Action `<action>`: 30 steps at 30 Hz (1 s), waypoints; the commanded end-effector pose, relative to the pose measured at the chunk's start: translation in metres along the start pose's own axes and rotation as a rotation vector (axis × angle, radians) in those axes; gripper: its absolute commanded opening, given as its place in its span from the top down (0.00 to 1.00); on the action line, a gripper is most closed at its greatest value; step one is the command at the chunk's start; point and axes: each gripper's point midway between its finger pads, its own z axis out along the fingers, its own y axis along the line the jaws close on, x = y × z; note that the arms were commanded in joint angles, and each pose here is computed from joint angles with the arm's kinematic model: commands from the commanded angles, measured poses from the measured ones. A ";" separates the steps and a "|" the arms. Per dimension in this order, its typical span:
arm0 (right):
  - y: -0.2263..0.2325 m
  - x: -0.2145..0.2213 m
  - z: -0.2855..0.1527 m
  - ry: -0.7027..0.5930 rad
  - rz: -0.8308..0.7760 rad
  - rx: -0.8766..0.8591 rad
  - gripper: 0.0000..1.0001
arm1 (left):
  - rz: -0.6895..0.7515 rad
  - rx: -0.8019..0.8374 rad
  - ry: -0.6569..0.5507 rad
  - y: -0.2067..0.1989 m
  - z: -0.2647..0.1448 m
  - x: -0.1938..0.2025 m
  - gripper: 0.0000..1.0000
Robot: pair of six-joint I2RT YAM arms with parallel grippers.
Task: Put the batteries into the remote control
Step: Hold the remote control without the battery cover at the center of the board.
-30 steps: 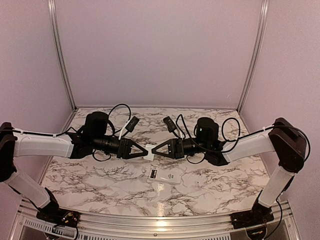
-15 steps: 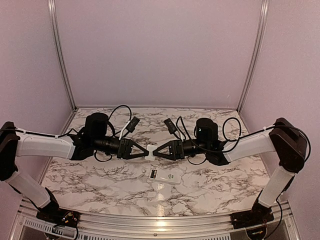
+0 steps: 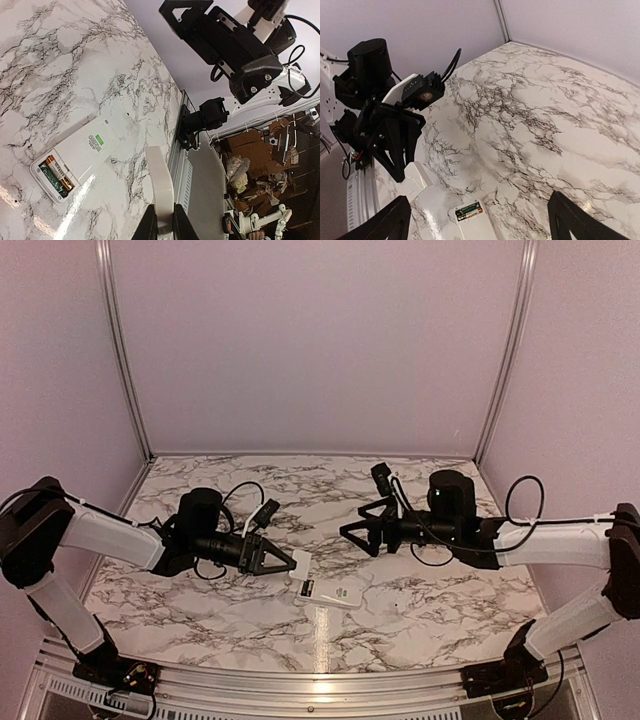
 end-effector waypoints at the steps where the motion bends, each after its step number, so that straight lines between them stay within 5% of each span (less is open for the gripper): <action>1: -0.018 -0.020 -0.031 -0.102 -0.257 0.198 0.02 | -0.078 -0.017 -0.034 0.016 0.002 -0.004 1.00; 6: -0.009 -0.034 -0.041 -0.141 -0.346 0.198 0.01 | -0.172 0.006 -0.020 0.031 0.010 0.000 1.00; 16: -0.004 0.018 0.005 0.189 -0.376 -0.020 0.01 | -0.327 -0.020 -0.019 0.069 0.017 0.010 1.00; 30: -0.001 0.054 0.016 0.290 -0.421 -0.081 0.03 | -0.377 -0.070 0.022 0.094 0.025 0.023 1.00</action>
